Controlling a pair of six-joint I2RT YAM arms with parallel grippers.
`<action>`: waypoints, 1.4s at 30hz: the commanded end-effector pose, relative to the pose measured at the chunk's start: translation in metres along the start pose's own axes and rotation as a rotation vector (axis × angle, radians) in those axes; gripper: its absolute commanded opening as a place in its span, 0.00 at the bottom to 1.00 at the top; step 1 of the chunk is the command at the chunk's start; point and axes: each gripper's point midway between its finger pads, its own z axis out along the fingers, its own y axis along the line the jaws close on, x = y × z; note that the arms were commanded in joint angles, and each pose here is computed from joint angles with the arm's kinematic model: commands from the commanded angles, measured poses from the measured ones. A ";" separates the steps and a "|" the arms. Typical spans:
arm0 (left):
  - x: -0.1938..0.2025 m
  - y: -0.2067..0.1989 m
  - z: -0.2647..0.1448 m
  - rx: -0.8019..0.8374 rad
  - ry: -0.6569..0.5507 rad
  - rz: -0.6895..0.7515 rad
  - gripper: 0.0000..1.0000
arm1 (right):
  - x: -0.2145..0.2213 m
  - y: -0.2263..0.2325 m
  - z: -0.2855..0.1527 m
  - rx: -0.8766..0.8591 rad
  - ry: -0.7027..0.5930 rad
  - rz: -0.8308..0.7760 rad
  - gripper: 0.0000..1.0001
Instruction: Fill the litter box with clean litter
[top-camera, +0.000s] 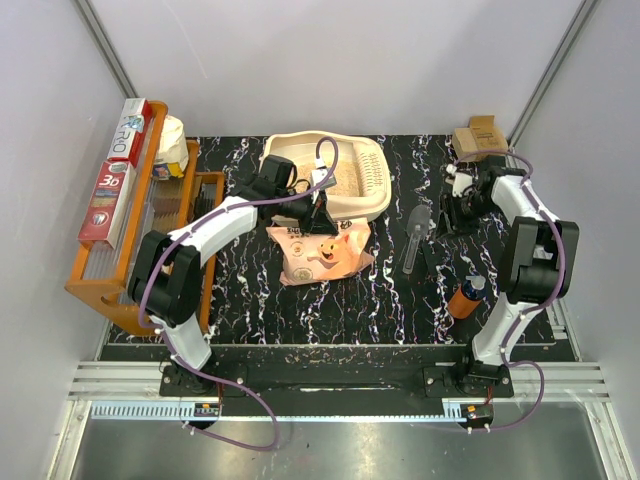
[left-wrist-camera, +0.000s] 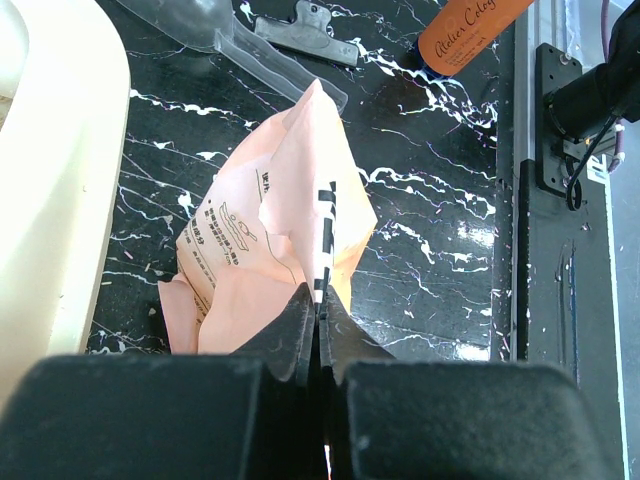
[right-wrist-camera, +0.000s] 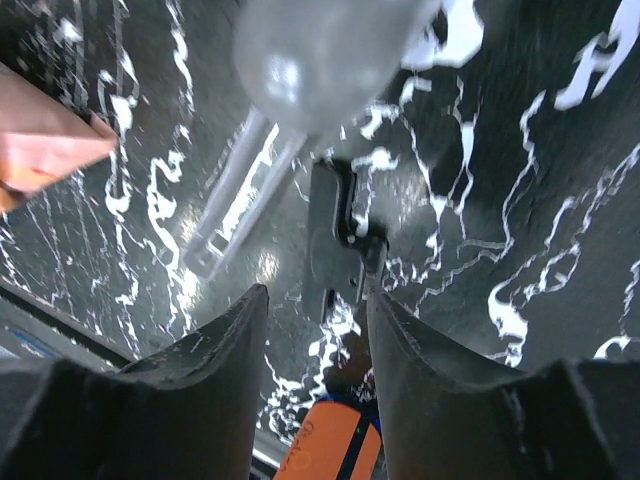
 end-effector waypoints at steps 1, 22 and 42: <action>-0.029 -0.013 -0.011 0.007 -0.069 0.101 0.00 | 0.025 -0.006 -0.009 0.086 0.082 0.003 0.50; -0.028 -0.014 -0.010 0.011 -0.055 0.093 0.00 | 0.050 -0.012 0.029 0.011 0.194 0.094 0.42; -0.030 -0.015 -0.011 0.021 -0.049 0.093 0.00 | 0.008 0.046 -0.038 -0.146 -0.065 -0.233 0.00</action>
